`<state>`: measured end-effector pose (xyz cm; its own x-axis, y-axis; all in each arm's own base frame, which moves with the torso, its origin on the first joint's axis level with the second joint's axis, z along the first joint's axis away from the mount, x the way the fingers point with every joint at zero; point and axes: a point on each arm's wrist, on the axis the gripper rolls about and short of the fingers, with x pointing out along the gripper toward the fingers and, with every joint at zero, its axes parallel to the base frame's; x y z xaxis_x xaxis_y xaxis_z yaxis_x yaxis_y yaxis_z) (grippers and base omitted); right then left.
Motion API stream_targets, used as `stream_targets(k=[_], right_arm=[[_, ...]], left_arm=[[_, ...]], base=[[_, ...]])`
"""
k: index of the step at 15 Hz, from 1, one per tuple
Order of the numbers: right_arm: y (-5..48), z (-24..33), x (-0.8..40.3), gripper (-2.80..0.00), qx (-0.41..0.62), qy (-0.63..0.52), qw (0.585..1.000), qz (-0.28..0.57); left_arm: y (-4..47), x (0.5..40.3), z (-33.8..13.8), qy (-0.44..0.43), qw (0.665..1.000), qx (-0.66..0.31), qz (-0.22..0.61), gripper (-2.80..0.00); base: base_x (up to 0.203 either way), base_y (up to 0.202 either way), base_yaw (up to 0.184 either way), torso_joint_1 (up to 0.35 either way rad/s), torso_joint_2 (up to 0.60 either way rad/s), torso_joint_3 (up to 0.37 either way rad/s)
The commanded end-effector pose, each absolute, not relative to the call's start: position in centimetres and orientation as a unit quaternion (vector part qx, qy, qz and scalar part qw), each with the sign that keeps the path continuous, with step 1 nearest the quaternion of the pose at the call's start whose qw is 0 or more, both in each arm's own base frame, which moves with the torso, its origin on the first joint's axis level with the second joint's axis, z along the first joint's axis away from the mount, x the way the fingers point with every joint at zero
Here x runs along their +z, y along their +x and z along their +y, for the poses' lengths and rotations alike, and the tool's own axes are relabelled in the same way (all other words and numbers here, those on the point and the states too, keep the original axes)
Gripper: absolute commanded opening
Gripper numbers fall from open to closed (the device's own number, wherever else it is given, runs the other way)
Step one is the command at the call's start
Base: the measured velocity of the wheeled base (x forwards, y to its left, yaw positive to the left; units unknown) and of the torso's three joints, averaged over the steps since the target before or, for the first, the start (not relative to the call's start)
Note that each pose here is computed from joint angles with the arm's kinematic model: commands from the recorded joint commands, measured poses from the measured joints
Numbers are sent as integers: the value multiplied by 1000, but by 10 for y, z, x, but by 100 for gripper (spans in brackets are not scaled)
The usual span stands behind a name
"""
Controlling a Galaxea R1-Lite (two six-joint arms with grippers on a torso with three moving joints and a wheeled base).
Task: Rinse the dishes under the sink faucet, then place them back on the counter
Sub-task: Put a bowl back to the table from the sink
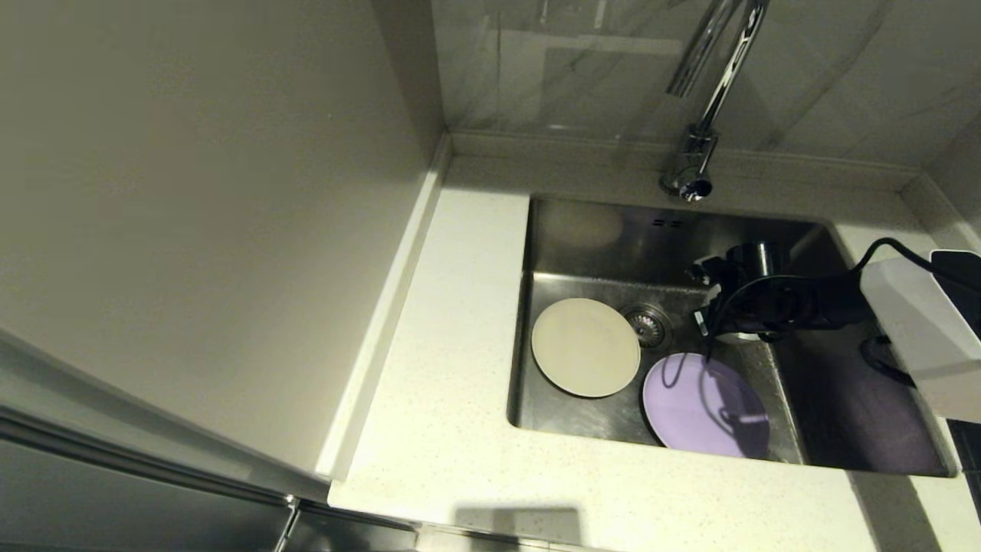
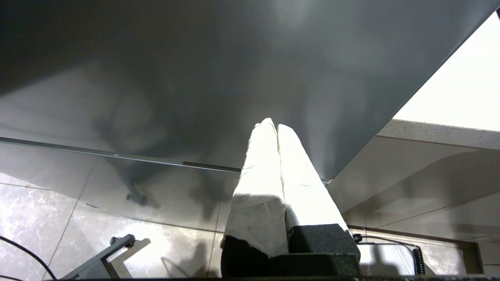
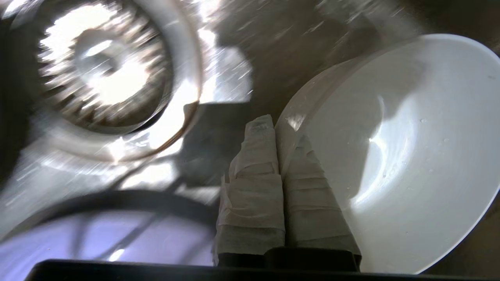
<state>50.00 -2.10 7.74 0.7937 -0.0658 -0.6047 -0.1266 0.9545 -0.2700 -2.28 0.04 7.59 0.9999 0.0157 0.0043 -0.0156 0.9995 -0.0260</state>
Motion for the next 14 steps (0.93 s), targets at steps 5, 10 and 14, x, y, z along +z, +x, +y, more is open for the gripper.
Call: stream_targets(k=[5,10,14], right_arm=[[419,-23,149,-280,127,-74,942,301],[364,14,214,-280,368,231,851,294],[357,26,276,-280,414,435,717,353]], left_arm=[[-23,76,0,-13,1000,8,-4,-280],[-23,76,0,-13,1000,8,-4,-280],[-23,76,0,-13,1000,8,-4,-280]], base=[[0,0,0,0,0,0],[0,0,0,0,0,0],[0,0,0,0,0,0]])
